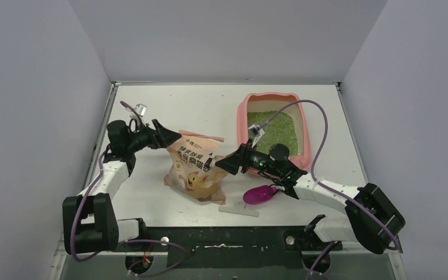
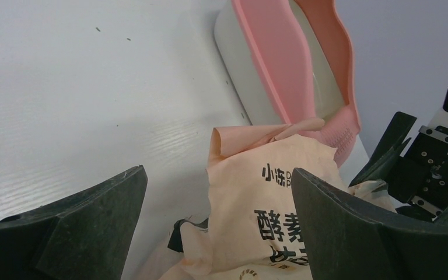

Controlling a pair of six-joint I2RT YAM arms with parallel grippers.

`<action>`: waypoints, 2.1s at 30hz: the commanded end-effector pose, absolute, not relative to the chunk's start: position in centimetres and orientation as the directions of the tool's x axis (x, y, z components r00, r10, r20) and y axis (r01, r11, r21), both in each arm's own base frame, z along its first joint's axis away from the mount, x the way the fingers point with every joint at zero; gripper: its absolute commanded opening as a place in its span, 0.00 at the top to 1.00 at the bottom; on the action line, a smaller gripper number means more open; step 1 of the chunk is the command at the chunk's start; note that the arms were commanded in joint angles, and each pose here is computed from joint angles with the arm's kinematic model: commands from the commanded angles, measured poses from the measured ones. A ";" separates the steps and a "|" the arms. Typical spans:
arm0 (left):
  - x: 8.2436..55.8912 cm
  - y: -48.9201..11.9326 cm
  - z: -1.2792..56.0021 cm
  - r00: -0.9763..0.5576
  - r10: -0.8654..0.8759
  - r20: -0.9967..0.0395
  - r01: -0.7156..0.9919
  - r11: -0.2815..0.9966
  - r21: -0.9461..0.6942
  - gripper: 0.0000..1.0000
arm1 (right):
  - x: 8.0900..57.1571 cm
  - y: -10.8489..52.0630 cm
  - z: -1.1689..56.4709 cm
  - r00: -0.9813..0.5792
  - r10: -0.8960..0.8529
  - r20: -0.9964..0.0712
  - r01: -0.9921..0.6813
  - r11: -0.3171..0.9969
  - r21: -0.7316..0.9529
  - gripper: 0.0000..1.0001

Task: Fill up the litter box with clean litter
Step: Close the cat litter bag at the center of the board.

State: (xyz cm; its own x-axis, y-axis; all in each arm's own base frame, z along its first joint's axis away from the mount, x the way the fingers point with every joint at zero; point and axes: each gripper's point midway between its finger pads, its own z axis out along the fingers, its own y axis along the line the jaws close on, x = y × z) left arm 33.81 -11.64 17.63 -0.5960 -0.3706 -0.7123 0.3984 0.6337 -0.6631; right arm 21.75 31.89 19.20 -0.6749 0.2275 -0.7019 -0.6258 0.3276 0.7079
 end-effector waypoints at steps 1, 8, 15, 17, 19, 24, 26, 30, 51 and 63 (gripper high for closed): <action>33.9 -12.9 20.7 -0.552 -0.368 -0.749 0.540 0.527 -0.657 0.10 | 22.5 33.0 22.3 -0.591 0.328 -0.737 -0.691 0.266 0.673 0.31; 34.2 -13.3 19.4 -0.603 -0.369 -0.707 0.520 0.490 -0.700 0.27 | 22.4 32.1 20.4 -0.604 0.300 -0.739 -0.660 0.333 0.674 0.16; 34.1 -14.8 18.6 -0.651 -0.330 -0.684 0.539 0.434 -0.722 0.47 | 21.4 31.2 19.3 -0.616 0.260 -0.744 -0.655 0.355 0.667 0.14; 33.8 -15.2 18.7 -0.657 -0.317 -0.684 0.551 0.418 -0.723 0.53 | 21.4 31.1 19.1 -0.619 0.257 -0.742 -0.652 0.359 0.668 0.14; 33.5 -15.5 19.2 -0.658 -0.307 -0.688 0.568 0.398 -0.721 0.65 | 21.3 30.9 19.0 -0.622 0.255 -0.740 -0.649 0.359 0.670 0.14; 33.1 -15.0 20.7 -0.657 -0.332 -0.677 0.564 0.380 -0.733 1.00 | 21.4 30.6 19.7 -0.634 0.267 -0.726 -0.651 0.323 0.687 0.18; 33.2 -14.0 21.5 -0.636 -0.365 -0.680 0.555 0.395 -0.732 1.00 | 21.4 30.7 20.0 -0.633 0.270 -0.726 -0.661 0.300 0.688 0.28; 33.0 -13.0 22.9 -0.592 -0.392 -0.704 0.562 0.425 -0.710 1.00 | 21.3 31.3 20.7 -0.618 0.260 -0.742 -0.693 0.265 0.671 0.37; 32.9 -11.2 25.4 -0.509 -0.445 -0.737 0.584 0.450 -0.675 1.00 | 20.4 32.7 18.9 -0.626 0.195 -0.756 -0.727 0.207 0.655 0.56; 32.7 -10.1 26.0 -0.486 -0.459 -0.744 0.579 0.469 -0.668 1.00 | 21.0 31.1 21.4 -0.668 0.288 -0.686 -0.683 0.127 0.719 0.97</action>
State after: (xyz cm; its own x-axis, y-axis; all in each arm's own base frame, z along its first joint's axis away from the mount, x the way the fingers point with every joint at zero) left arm 32.15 -11.25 21.94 -0.6329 -0.4485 -0.6311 0.4731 0.4212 -0.7738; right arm 21.43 31.14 16.65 -0.7331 0.2129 -0.6460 -0.5945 0.2609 0.7606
